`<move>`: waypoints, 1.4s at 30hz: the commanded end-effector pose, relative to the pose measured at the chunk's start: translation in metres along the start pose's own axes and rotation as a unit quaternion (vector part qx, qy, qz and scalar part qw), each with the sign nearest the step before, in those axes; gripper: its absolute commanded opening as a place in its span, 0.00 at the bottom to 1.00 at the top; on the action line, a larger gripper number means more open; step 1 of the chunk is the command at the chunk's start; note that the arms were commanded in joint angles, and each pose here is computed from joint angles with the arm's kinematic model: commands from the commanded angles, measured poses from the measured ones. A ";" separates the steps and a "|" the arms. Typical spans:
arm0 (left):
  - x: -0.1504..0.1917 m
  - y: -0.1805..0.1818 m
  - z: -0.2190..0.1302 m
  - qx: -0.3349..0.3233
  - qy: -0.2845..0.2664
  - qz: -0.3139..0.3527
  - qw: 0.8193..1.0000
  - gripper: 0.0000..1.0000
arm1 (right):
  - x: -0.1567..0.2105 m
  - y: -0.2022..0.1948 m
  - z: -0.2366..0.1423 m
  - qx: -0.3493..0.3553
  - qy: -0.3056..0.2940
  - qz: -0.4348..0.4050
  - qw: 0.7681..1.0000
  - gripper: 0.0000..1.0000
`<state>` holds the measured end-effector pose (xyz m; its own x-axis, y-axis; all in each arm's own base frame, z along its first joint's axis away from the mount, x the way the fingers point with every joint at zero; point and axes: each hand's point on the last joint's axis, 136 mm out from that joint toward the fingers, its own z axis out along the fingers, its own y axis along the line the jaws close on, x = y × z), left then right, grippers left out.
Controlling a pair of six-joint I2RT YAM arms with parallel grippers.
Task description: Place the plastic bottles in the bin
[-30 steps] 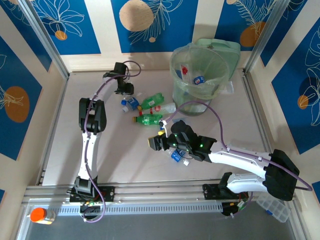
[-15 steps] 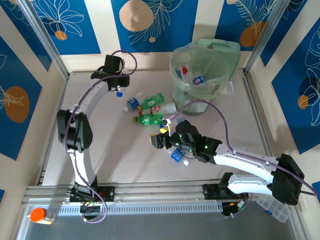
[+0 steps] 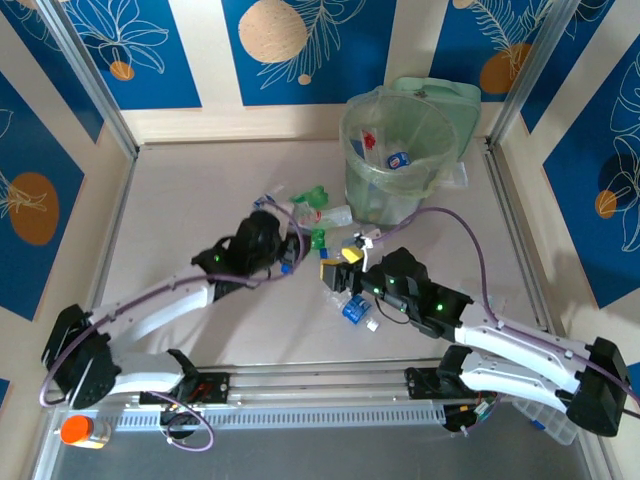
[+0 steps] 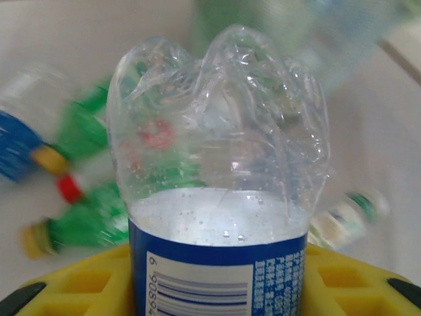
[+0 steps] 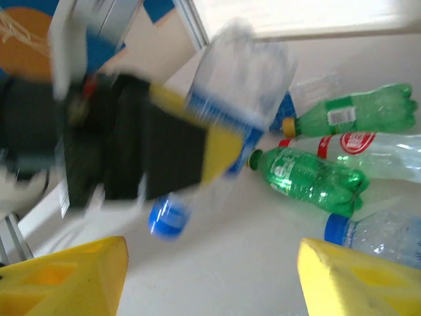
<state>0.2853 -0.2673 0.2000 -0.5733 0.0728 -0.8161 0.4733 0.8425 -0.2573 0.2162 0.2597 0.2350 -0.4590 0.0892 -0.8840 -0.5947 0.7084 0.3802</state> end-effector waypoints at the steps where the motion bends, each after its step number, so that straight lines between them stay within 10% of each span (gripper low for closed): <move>1: -0.006 -0.017 -0.010 0.048 -0.058 -0.044 0.996 0.43 | -0.016 -0.012 -0.010 0.014 -0.043 0.020 0.999 0.70; 15: 0.015 -0.073 -0.022 0.162 -0.080 -0.004 0.983 0.43 | -0.022 0.004 -0.016 -0.136 -0.013 0.123 0.983 1.00; 25: 0.022 -0.108 -0.025 0.232 -0.071 0.022 0.970 0.42 | -0.020 0.002 -0.009 -0.144 0.003 0.149 0.978 1.00; 34: 0.024 -0.126 -0.032 0.259 -0.060 0.052 0.963 0.42 | -0.018 0.002 0.000 -0.175 0.034 0.188 0.966 0.87; 42: 0.024 -0.129 -0.034 0.263 -0.061 0.064 0.961 0.42 | -0.015 0.013 0.004 -0.194 0.045 0.181 0.963 0.54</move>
<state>0.1943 -0.3479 0.2093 -0.4667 0.0791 -0.8809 0.7867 0.4922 -0.3726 0.2234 0.2627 0.2318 -0.7461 0.2173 -0.6294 -0.5281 0.3826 0.7581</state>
